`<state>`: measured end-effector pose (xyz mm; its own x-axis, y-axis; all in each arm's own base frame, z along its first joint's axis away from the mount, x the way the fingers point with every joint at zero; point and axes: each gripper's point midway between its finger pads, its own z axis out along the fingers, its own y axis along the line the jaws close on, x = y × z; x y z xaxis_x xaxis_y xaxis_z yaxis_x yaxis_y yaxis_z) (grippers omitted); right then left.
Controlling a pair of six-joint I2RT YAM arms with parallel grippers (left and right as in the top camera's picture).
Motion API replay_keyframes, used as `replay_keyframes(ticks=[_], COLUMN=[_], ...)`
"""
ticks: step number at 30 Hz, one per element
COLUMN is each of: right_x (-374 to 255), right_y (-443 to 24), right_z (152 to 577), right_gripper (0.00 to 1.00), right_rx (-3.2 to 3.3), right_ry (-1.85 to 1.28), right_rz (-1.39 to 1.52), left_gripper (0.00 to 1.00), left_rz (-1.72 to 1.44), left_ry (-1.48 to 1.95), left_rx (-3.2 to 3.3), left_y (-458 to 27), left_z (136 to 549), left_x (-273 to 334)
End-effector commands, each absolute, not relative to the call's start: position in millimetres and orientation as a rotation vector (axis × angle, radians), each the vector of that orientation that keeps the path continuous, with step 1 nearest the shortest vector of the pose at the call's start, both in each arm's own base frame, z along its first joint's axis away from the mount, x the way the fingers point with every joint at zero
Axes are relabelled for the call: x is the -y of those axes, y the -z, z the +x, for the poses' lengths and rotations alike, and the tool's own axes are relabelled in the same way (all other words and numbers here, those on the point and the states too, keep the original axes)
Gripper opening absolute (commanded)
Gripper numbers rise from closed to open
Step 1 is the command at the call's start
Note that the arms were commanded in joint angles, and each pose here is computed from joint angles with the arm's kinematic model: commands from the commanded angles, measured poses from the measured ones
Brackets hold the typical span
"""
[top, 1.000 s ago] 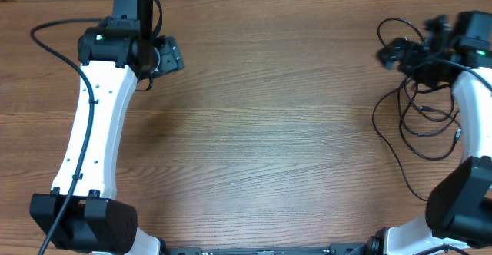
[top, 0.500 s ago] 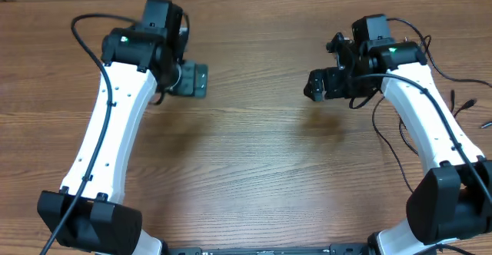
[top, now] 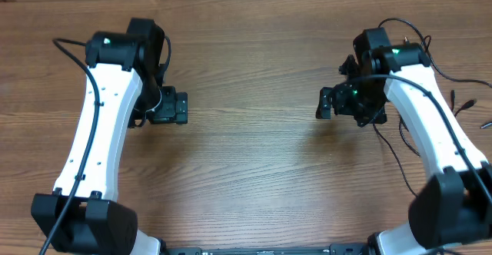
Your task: Untangle cables
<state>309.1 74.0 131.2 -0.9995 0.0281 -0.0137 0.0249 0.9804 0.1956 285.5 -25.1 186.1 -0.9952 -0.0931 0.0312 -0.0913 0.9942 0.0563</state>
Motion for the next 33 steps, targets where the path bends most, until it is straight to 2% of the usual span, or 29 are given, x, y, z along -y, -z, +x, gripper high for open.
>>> replay_keyframes(ticks=[1, 12, 15, 20, 33], right_x=[-59.5, -46.7, -38.5, -28.7, -25.8], right_y=[-166.9, -232.7, -254.4, -284.9, -261.4], right_z=[301.9, 269.8, 255.7, 233.4, 210.9], right_gripper=[1.0, 1.0, 1.0, 1.0, 1.0], right_rx=[-2.941, -2.426, -2.276, -2.126, -2.243], right_ry=[-0.22, -0.216, -0.191, -0.166, -0.151], right_rz=[0.06, 0.015, 0.027, 0.046, 0.048], left_gripper=[1.0, 1.0, 0.99, 1.0, 1.0], left_rz=[0.175, 0.179, 0.312, 0.333, 0.323], left_ry=[0.075, -0.046, -0.069, -0.093, -0.074], left_rx=[3.206, 3.708, 3.837, 3.919, 3.878], left_y=[-192.6, -203.3, -207.0, -207.5, -199.2], left_z=[273.1, 242.6, 231.5, 212.8, 201.6], left_x=[22.3, 17.2, 10.5, 7.2, 6.0])
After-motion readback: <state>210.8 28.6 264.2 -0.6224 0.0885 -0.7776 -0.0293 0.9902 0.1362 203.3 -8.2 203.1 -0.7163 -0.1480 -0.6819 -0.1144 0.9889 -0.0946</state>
